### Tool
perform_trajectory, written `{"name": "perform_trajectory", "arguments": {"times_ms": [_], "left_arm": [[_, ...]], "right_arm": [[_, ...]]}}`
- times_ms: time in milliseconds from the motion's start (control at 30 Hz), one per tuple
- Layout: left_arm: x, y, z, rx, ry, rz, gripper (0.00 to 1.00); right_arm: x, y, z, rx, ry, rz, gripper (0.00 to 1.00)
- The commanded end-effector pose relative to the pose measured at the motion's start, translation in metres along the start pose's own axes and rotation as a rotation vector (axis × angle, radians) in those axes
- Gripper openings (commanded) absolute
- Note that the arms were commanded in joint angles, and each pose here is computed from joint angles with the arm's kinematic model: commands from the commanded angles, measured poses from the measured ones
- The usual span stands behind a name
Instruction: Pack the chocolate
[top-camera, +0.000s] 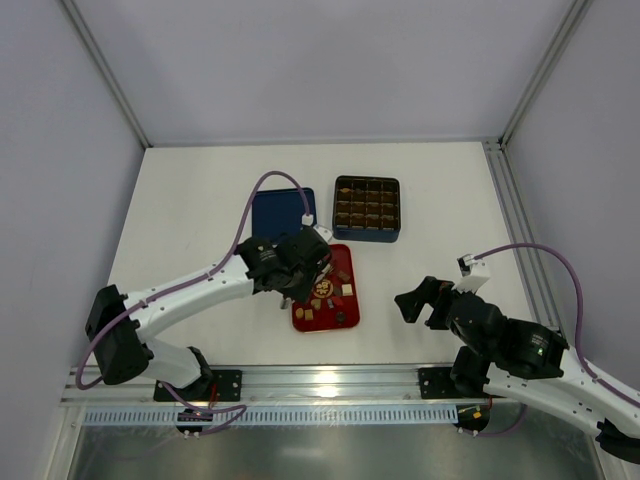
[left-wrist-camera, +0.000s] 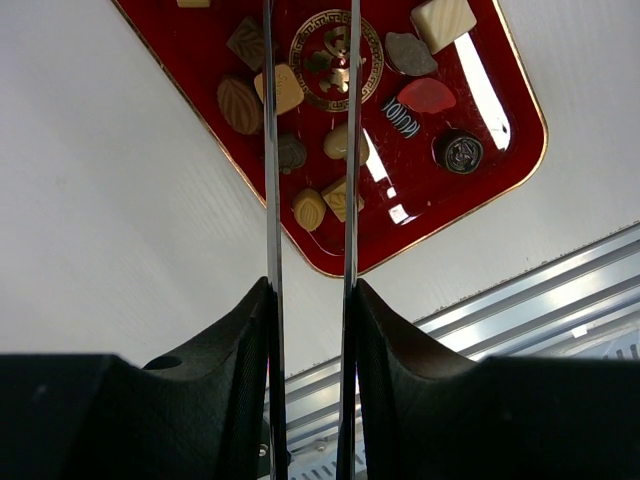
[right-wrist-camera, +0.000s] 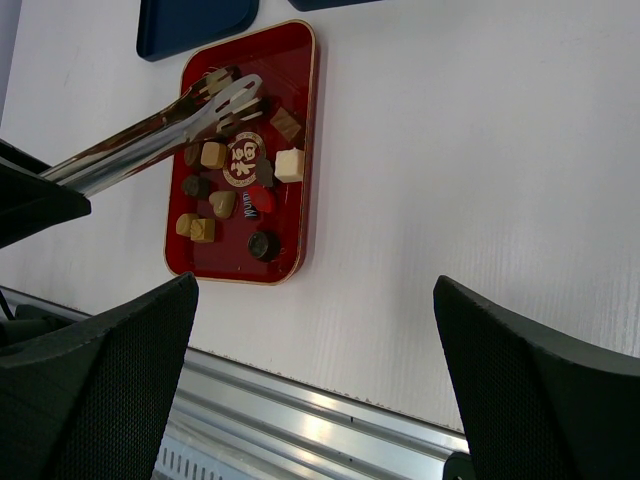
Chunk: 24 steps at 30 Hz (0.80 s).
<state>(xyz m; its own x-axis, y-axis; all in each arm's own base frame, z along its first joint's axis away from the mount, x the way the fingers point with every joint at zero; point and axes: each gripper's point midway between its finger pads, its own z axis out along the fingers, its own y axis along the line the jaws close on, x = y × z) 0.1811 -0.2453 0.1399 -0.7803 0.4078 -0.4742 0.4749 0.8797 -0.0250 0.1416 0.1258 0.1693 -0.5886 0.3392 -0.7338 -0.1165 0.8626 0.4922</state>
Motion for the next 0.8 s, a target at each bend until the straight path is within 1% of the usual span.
{"name": "perform_trajectory", "arguments": {"times_ms": [0,167,400,500,533,633,733,767], "left_arm": [[-0.016,0.0,-0.016,0.003,-0.064,0.005,0.31],[-0.025,-0.002,-0.027,0.017,-0.098,-0.008,0.31],[-0.054,-0.007,-0.044,0.02,-0.156,-0.006,0.31],[-0.074,-0.01,-0.048,0.005,-0.183,0.002,0.31],[-0.087,-0.013,-0.052,0.004,-0.207,0.001,0.31],[-0.111,-0.013,-0.054,-0.02,-0.244,0.011,0.32],[-0.142,-0.016,-0.047,-0.037,-0.273,0.01,0.32],[-0.158,-0.019,-0.043,-0.037,-0.293,0.005,0.32]], "right_arm": [[-0.008,0.001,-0.001,-0.005,-0.035,0.022,1.0],[-0.008,0.002,-0.001,-0.006,-0.036,0.021,1.0],[-0.009,0.003,-0.002,-0.011,-0.04,0.022,1.0],[-0.011,0.004,-0.002,-0.013,-0.042,0.022,1.0],[-0.012,0.004,-0.003,-0.015,-0.045,0.022,1.0],[-0.017,0.006,-0.008,-0.019,-0.05,0.021,1.0],[-0.025,0.006,-0.014,-0.018,-0.061,0.018,1.0],[-0.027,0.007,-0.016,-0.02,-0.062,0.018,1.0]]}}
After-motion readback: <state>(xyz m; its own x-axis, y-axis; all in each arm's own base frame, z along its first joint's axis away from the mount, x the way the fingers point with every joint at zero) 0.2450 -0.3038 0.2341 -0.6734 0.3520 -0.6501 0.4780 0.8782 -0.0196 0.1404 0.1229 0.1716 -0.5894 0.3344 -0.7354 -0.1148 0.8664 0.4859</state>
